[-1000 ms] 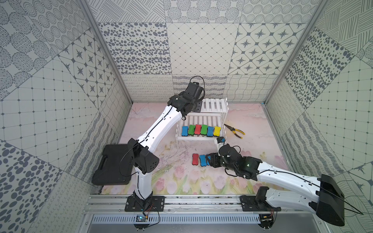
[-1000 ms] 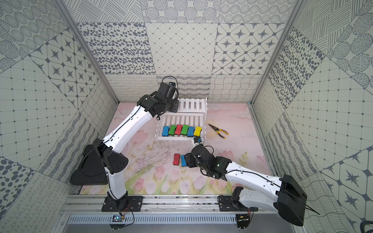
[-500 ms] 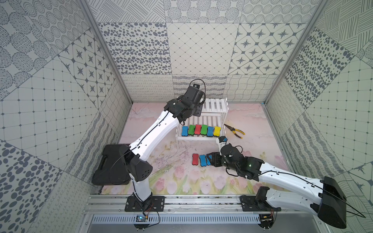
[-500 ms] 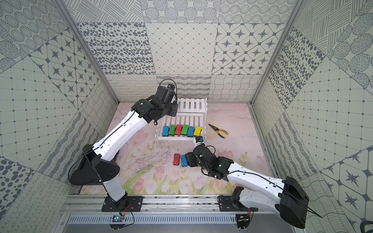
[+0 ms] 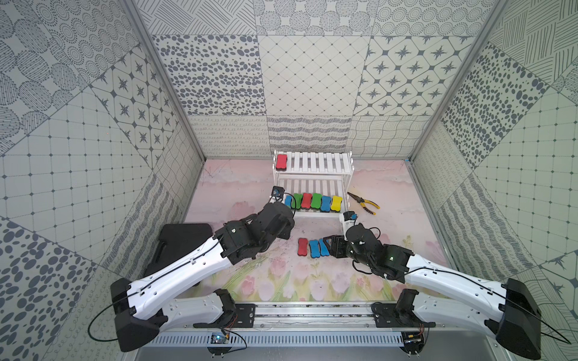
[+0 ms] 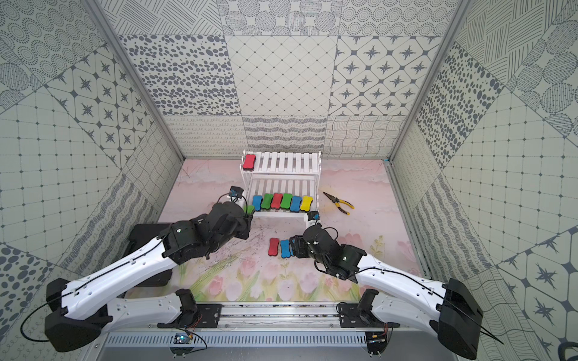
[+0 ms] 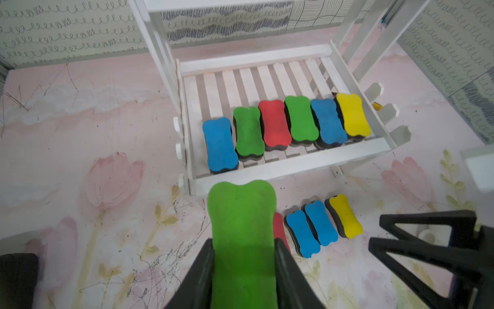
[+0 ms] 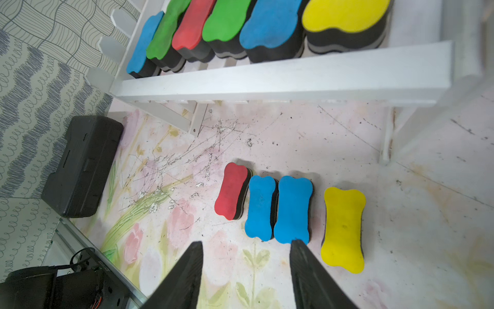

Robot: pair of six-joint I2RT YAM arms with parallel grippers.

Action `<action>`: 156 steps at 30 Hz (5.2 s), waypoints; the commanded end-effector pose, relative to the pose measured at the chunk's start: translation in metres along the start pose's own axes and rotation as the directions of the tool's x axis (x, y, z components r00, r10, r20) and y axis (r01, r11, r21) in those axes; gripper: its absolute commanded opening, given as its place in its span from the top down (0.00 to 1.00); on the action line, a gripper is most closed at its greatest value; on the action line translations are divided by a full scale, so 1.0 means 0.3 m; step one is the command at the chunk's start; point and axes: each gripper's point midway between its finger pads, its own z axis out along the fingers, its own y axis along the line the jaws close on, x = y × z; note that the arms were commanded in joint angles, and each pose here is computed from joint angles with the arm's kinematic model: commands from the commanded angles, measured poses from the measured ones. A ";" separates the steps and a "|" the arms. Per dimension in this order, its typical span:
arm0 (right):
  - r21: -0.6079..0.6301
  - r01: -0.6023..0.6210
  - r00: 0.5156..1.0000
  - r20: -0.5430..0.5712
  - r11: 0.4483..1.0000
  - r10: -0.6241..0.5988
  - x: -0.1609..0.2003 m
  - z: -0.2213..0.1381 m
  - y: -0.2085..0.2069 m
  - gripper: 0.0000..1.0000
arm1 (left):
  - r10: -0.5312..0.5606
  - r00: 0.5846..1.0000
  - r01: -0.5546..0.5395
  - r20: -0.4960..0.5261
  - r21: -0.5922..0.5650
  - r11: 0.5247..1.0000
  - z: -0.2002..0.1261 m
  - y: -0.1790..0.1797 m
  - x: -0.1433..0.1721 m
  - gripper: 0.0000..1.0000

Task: Remove the whiteboard erasers from the shelf
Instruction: Pick up the whiteboard eraser from the shelf, then place the whiteboard eraser at the center of the board, then pick up the whiteboard eraser from the shelf.

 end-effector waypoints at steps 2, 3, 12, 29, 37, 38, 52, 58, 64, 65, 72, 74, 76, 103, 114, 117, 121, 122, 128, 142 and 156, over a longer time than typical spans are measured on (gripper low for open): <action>-0.017 -0.023 0.998 0.053 1.000 0.023 -0.034 -0.006 0.004 0.44 | -0.189 0.982 0.189 -0.024 -0.018 0.982 0.085 -0.005 0.228 0.70; -0.018 -0.026 0.998 0.054 1.000 0.027 -0.035 -0.007 0.004 0.44 | -0.190 0.981 0.190 -0.049 -0.019 0.982 0.109 -0.009 0.269 0.70; -0.020 -0.043 0.997 0.058 0.999 0.044 -0.041 -0.009 -0.006 0.44 | -0.213 0.956 0.222 -0.203 0.023 0.975 0.304 -0.045 0.450 0.71; -0.040 -0.074 0.994 0.078 0.996 0.077 -0.044 -0.039 -0.029 0.44 | -0.208 0.940 0.204 -0.271 -0.042 0.978 0.470 -0.073 0.491 0.70; -0.054 -0.083 0.992 0.090 0.995 0.088 -0.048 -0.057 -0.035 0.42 | -0.219 0.929 0.205 -0.298 -0.078 0.976 0.481 -0.065 0.502 0.52; -0.057 -0.083 0.992 0.092 0.995 0.088 -0.049 -0.059 -0.034 0.42 | -0.223 0.928 0.210 -0.299 -0.077 0.975 0.477 -0.066 0.501 0.49; -0.078 -0.079 0.992 0.095 0.994 0.086 -0.061 -0.073 -0.021 0.37 | -0.251 0.939 0.249 -0.236 -0.042 0.968 0.199 -0.024 0.385 0.40; -0.064 -0.076 0.993 0.087 0.995 0.082 -0.060 -0.060 -0.024 0.37 | -0.177 0.977 0.182 -0.116 0.036 0.983 0.013 0.014 0.082 0.39; -0.061 -0.072 0.995 0.066 0.996 0.076 -0.053 -0.032 -0.016 0.37 | -0.119 0.993 0.117 0.022 0.069 0.991 -0.098 0.071 -0.251 0.30; -0.060 -0.072 0.995 0.062 0.996 0.076 -0.052 -0.028 -0.014 0.37 | -0.118 0.993 0.115 0.031 0.077 0.990 -0.100 0.077 -0.292 0.28; -0.062 -0.065 0.997 0.047 0.996 0.068 -0.058 -0.010 0.004 0.37 | -0.094 0.996 0.093 0.007 0.084 0.992 0.015 0.123 -0.523 0.27; -0.060 -0.064 0.997 0.048 0.996 0.067 -0.058 -0.009 0.002 0.37 | -0.080 0.997 0.079 0.013 0.074 0.994 0.054 0.131 -0.568 0.27; -0.059 -0.065 0.997 0.046 0.996 0.067 -0.055 -0.009 -0.002 0.37 | -0.056 0.998 0.055 0.018 0.057 0.997 0.098 0.132 -0.608 0.27; -0.050 -0.093 0.995 0.042 0.994 0.095 -0.058 -0.013 -0.035 0.37 | -0.018 0.999 0.022 0.038 -0.105 0.994 0.274 0.188 -0.678 0.32; -0.050 -0.100 0.994 0.039 0.994 0.102 -0.055 -0.010 -0.036 0.37 | 0.015 1.000 -0.018 -0.021 -0.158 0.987 0.339 0.206 -0.655 0.36; -0.049 -0.102 0.994 0.040 0.994 0.104 -0.055 -0.011 -0.039 0.38 | 0.015 0.999 -0.021 -0.033 -0.162 0.987 0.359 0.209 -0.648 0.36; -0.047 -0.102 0.994 0.044 0.994 0.104 -0.055 -0.013 -0.042 0.38 | 0.020 0.999 -0.028 -0.049 -0.160 0.987 0.373 0.204 -0.636 0.44; -0.048 -0.103 0.994 0.043 0.994 0.105 -0.055 -0.013 -0.042 0.38 | 0.019 0.999 -0.027 -0.048 -0.158 0.987 0.373 0.204 -0.636 0.46; -0.045 -0.107 0.993 0.039 0.993 0.108 -0.052 -0.008 -0.047 0.38 | 0.015 0.999 -0.022 -0.050 -0.140 0.990 0.371 0.193 -0.634 0.59; -0.053 -0.123 0.990 0.059 0.991 0.126 -0.056 -0.027 -0.056 0.38 | -0.150 0.978 0.156 0.147 -0.030 0.987 0.059 0.188 -0.606 0.66; -0.064 -0.125 0.990 0.060 0.990 0.129 -0.058 -0.015 -0.051 0.38 | -0.294 0.955 0.295 0.020 -0.053 0.954 0.028 0.190 0.071 0.69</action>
